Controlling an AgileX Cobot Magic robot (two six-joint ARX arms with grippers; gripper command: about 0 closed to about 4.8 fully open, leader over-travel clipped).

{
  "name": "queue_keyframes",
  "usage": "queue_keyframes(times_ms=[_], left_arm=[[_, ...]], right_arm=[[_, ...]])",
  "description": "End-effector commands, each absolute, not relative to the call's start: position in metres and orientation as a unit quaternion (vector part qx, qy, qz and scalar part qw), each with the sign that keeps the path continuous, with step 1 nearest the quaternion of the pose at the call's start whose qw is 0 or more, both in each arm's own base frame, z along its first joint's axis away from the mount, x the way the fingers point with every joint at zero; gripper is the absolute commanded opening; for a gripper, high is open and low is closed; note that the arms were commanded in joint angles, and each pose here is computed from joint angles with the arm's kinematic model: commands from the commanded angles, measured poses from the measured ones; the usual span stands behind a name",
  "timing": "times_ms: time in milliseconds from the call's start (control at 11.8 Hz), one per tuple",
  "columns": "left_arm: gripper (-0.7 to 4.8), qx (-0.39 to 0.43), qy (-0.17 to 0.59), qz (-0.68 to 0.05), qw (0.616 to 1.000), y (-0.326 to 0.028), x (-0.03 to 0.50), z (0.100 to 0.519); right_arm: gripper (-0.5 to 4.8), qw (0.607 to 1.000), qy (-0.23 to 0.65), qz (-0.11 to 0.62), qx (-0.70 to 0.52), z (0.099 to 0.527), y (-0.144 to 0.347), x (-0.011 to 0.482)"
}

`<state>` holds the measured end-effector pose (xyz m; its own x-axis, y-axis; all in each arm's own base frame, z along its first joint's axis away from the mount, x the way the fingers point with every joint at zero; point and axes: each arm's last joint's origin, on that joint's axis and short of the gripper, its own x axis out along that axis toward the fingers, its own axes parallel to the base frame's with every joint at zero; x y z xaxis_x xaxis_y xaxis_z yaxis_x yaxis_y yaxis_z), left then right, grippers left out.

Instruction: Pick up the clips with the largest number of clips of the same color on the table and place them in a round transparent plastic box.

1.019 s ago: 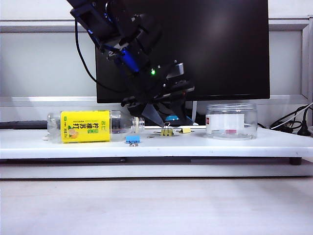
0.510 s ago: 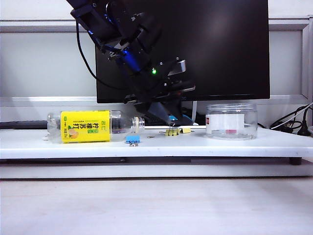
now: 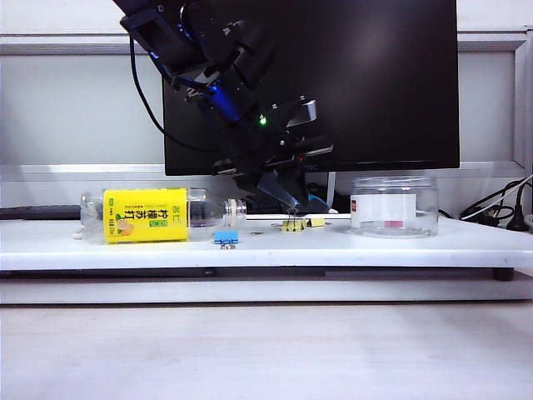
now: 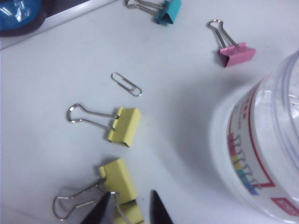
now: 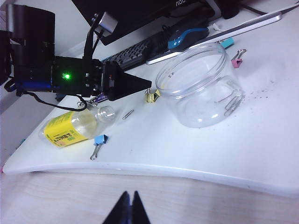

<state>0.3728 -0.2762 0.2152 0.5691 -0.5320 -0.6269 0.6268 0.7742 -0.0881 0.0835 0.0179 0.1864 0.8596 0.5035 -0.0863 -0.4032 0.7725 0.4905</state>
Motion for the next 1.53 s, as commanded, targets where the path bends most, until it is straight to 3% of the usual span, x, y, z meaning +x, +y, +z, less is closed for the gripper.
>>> queue_keyframes(times_ms=[85, 340, 595, 850, 1019, 1189, 1529], left_arm=[[1.11, 0.089, 0.325, -0.339, 0.878, -0.277, 0.371, 0.217], [1.11, 0.104, 0.329, -0.343, 0.874, -0.276, 0.37, 0.215], [1.1, 0.106, 0.328, -0.35, 0.871, -0.277, 0.37, 0.215], [1.08, 0.105, 0.327, -0.351, 0.871, -0.277, 0.37, 0.216], [0.57, 0.105, 0.326, -0.351, 0.872, -0.276, 0.37, 0.216], [0.56, 0.111, 0.322, -0.352, 0.872, -0.276, 0.371, 0.217], [-0.06, 0.111, 0.316, -0.353, 0.873, -0.276, 0.372, 0.217]], right_arm=[[0.13, 0.94, 0.101, 0.241, 0.218, 0.189, 0.018, 0.082], [0.13, 0.948, 0.128, 0.187, 0.224, 0.205, 0.016, 0.089], [0.13, 0.945, 0.182, 0.162, 0.218, 0.248, 0.016, 0.114], [0.14, 0.914, 0.27, 0.221, 0.207, 0.29, 0.027, 0.174], [0.14, 0.915, 0.264, 0.242, 0.185, 0.296, 0.033, 0.179], [0.13, 0.913, 0.262, 0.254, 0.181, 0.297, 0.037, 0.178], [0.13, 0.912, 0.269, 0.259, 0.168, 0.295, 0.038, 0.177]])
